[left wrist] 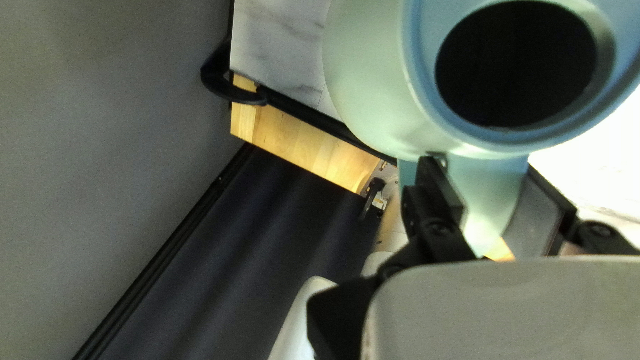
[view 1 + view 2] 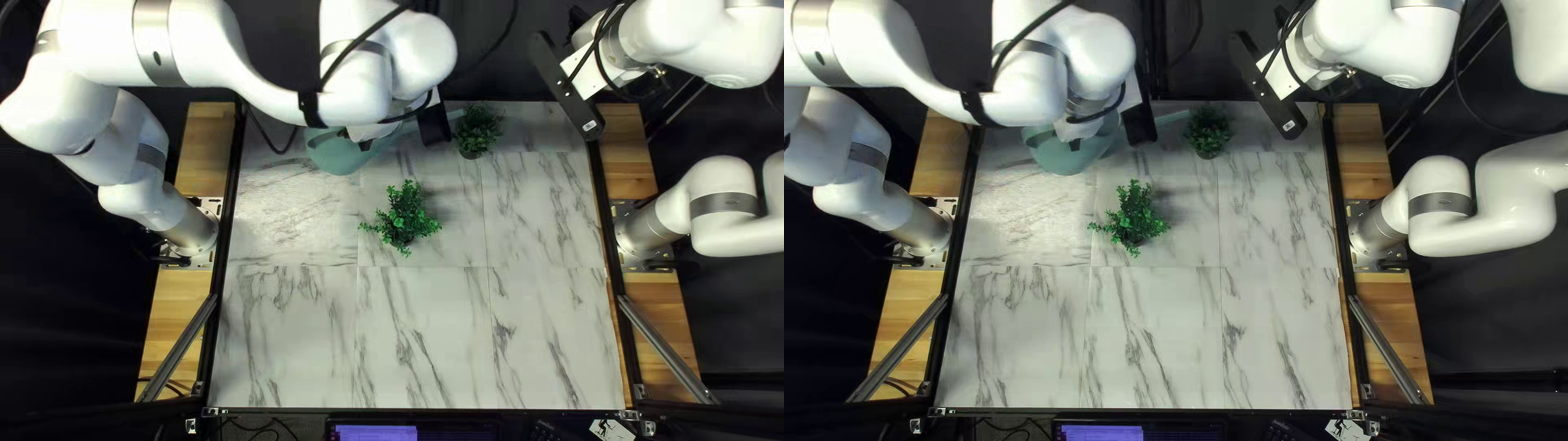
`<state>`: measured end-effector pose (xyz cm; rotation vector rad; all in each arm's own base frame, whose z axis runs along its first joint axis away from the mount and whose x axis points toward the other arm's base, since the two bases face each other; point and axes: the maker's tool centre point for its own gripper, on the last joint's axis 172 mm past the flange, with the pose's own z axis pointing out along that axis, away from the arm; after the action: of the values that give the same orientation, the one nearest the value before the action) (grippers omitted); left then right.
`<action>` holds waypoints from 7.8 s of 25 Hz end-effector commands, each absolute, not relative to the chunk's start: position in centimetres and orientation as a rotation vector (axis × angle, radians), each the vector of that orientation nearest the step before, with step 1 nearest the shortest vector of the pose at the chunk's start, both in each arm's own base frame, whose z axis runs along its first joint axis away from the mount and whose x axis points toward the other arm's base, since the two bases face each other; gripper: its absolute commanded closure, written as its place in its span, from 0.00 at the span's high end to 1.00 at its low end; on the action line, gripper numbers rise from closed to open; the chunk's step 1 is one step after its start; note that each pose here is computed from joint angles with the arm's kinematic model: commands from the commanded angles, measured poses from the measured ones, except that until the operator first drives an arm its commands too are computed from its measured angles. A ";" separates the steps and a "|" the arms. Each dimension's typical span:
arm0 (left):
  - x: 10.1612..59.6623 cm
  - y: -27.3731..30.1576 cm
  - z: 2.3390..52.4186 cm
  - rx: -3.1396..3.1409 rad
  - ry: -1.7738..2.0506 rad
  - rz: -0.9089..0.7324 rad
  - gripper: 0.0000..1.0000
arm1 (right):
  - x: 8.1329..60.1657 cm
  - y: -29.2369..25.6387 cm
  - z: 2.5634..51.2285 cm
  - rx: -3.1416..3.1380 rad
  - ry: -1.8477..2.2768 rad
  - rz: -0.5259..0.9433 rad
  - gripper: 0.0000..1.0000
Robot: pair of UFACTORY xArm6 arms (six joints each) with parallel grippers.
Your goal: Lift water spout off of table. Pick up water spout to simulate watering fake plants
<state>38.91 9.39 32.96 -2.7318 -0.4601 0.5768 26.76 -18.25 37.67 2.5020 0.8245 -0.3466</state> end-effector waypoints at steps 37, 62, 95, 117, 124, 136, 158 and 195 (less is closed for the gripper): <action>41.1 8.6 32.6 -2.720 -0.425 0.675 0.00 | 26.8 -18.3 37.7 2.502 0.824 -0.347 1.00; 40.9 8.7 32.8 -2.722 -0.417 0.673 0.00 | 26.8 -18.3 37.7 2.502 0.824 -0.347 1.00; 36.9 -0.8 36.9 -2.980 -0.142 -0.072 0.00 | 26.8 -18.3 37.7 2.502 0.824 -0.347 1.00; 52.8 -21.1 33.2 -3.163 0.342 -0.361 0.00 | 26.8 -18.3 37.7 2.502 0.824 -0.347 1.00; 57.1 -21.9 27.7 -3.178 0.600 -0.340 0.00 | 26.8 -18.3 37.7 2.502 0.824 -0.347 1.00; 57.3 -19.5 21.9 -3.167 0.647 -0.378 0.00 | 26.8 -18.3 37.7 2.502 0.824 -0.347 1.00; 57.2 -21.4 18.1 -3.047 0.690 -0.416 0.00 | 26.8 -18.3 37.7 2.502 0.824 -0.347 1.00; 56.2 -22.2 16.1 -3.049 0.663 -0.362 0.00 | 26.8 -18.3 37.7 2.502 0.824 -0.347 1.00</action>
<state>56.25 -22.21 16.35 -3.0435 0.6673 -0.3615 26.76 -18.25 37.67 2.5020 0.8245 -0.3466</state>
